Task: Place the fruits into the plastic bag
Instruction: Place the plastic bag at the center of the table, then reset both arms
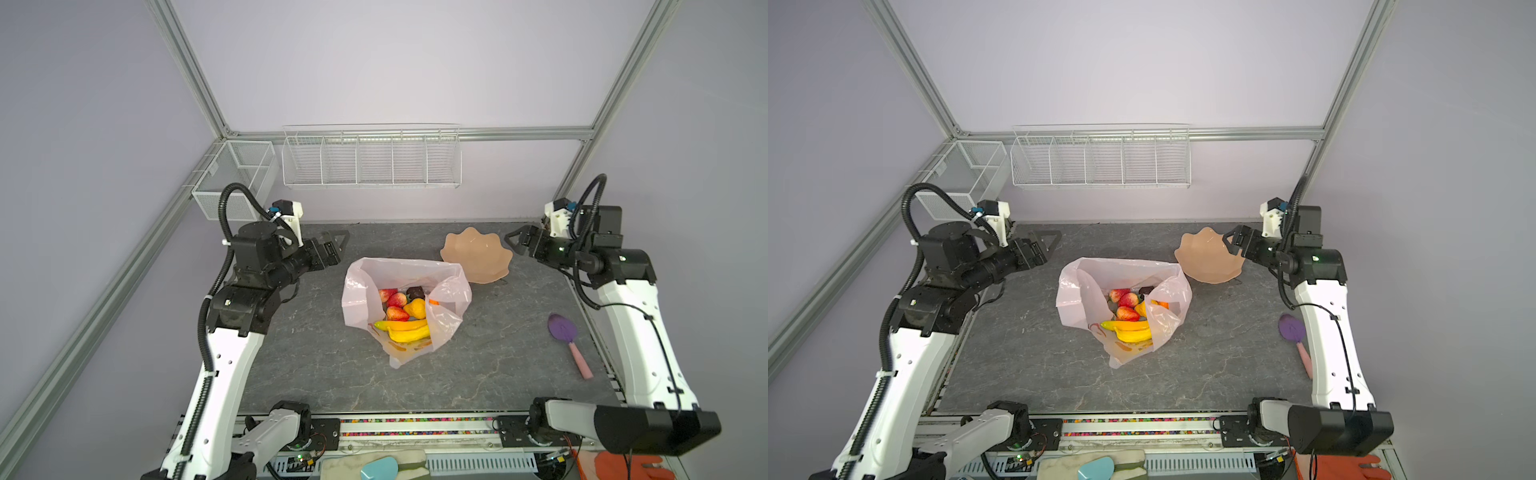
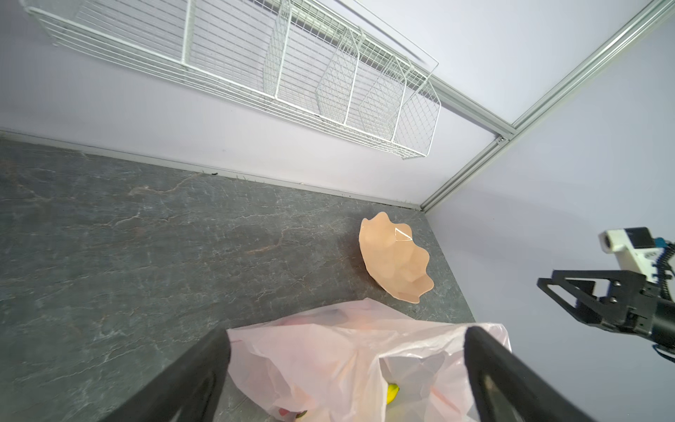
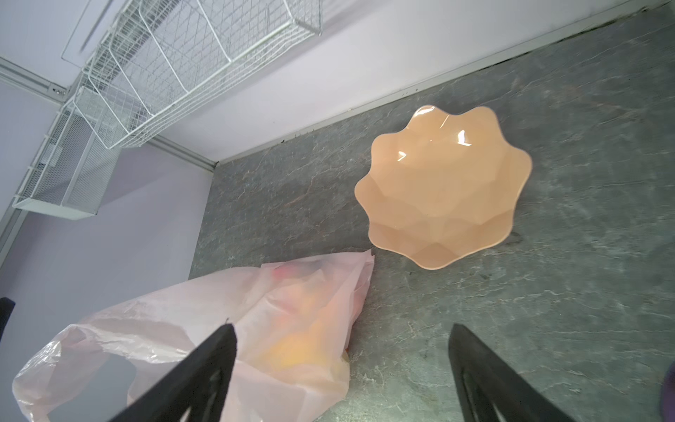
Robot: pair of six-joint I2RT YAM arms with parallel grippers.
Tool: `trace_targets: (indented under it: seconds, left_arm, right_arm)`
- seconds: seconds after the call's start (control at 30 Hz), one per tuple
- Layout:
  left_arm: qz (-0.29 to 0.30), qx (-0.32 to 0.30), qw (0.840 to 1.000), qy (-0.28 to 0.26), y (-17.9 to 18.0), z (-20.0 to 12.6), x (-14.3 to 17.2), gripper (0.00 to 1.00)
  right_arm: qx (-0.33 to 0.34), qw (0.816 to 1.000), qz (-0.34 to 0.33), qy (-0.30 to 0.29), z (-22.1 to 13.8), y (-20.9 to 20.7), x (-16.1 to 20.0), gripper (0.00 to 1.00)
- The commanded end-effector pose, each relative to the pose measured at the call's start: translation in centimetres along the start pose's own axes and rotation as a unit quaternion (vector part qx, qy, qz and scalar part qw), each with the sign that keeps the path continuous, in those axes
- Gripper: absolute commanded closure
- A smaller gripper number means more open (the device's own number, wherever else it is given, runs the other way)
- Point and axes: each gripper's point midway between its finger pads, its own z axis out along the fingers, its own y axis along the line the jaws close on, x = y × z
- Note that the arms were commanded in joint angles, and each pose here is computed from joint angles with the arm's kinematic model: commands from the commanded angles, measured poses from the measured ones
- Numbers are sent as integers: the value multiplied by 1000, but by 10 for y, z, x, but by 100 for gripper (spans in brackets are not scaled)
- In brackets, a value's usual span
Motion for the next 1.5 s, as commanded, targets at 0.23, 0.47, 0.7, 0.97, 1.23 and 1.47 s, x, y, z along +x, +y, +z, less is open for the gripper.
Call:
trace_targets:
  seconds: [0.23,0.47,0.7,0.97,1.23,1.47]
  left_arm:
    - [-8,-13,1000,20,13,-11,30,0]
    - [5,-3,1000,-10,2,-41,28,0]
    - [-21,-77,995,-53,33,-69,47,0]
    - [-15,-266,963,-47,141,-53,118,0]
    - [47,-354,927,-115,207,-19,119,0]
    - [110,-362,915,-139,243,19,133,0]
  right_arm:
    - [-10,1000,-3,-4,-16,-13,8,12]
    - [-15,1000,-19,-8,-26,-11,23,12]
    - [4,1000,-20,-22,-35,-19,40,12]
    - [120,992,-25,-27,-7,-94,96,12]
    - [236,969,-40,-60,38,-175,108,11]
    - [220,958,-74,-168,71,-193,93,12]
